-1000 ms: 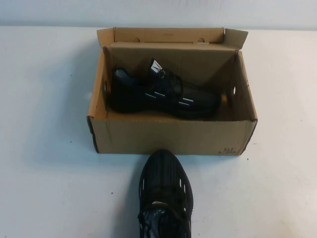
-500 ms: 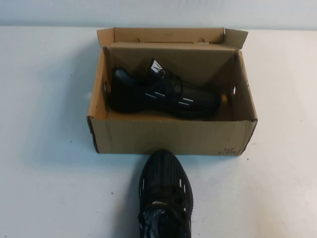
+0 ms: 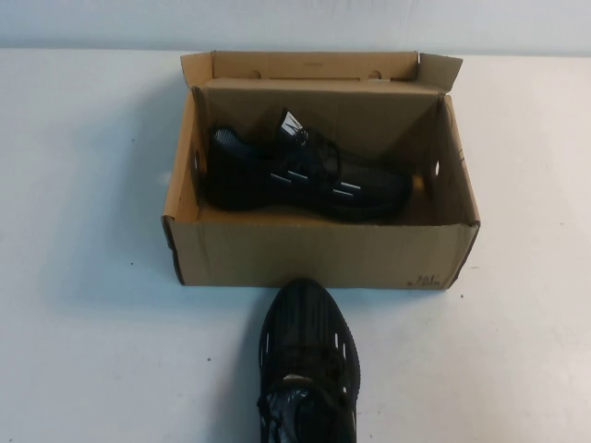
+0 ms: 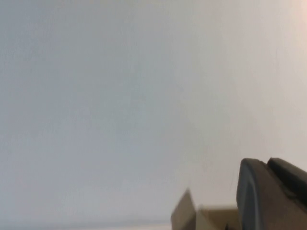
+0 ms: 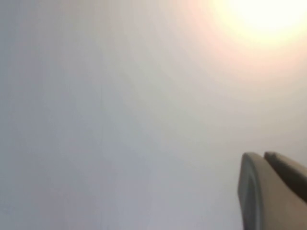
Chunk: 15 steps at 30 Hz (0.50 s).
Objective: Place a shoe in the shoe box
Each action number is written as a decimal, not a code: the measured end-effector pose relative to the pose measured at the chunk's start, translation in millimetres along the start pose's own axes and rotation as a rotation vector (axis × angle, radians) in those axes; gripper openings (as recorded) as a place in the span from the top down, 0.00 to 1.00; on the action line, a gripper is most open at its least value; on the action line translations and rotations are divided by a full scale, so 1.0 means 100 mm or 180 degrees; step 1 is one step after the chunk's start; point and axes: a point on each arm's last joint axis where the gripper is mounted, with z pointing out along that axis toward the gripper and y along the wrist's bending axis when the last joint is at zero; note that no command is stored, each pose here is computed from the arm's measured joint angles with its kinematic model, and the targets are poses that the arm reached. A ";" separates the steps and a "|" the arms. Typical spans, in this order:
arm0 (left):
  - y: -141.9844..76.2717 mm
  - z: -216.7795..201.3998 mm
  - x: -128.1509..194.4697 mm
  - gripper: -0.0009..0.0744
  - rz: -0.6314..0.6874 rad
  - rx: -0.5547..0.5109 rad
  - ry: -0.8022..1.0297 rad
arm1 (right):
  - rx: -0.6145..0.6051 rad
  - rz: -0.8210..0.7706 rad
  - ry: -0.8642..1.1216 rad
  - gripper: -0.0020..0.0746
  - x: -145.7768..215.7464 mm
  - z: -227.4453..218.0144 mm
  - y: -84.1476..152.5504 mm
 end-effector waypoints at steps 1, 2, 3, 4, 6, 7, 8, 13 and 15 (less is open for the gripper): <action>-0.01 0.00 -0.05 0.99 -0.0020 0.0021 -0.0174 | 0.0019 0.0001 -0.0215 1.00 -0.06 0.00 -0.01; -0.01 -0.01 -0.12 0.99 -0.0035 0.0051 -0.0406 | 0.0036 0.0006 -0.0422 0.99 -0.12 -0.01 -0.01; -0.02 -0.02 -0.18 0.99 -0.0041 0.0081 -0.0644 | 0.0053 0.0034 -0.0615 0.99 -0.17 -0.02 -0.02; -0.03 -0.03 -0.25 0.99 -0.0048 0.0111 -0.0875 | 0.0067 0.0077 -0.0752 0.99 -0.21 -0.03 -0.02; -0.03 -0.07 -0.36 0.99 -0.0106 0.0141 -0.1274 | 0.0094 0.0221 -0.0949 0.99 -0.27 -0.04 -0.04; -0.03 -0.09 -0.38 0.99 -0.0134 0.0144 -0.1383 | 0.0094 0.0298 -0.1011 0.99 -0.32 -0.04 -0.04; -0.03 -0.10 -0.42 0.99 -0.0159 0.0145 -0.1480 | 0.0084 0.0373 -0.1085 0.99 -0.39 -0.03 -0.03; -0.01 -0.09 -0.79 0.99 -0.0177 0.0116 -0.1687 | 0.0007 0.0565 -0.1151 0.99 -0.82 0.06 0.02; 0.01 -0.09 -0.99 0.99 -0.0174 0.0087 -0.1681 | -0.0010 0.0722 -0.1084 0.99 -1.00 0.08 0.03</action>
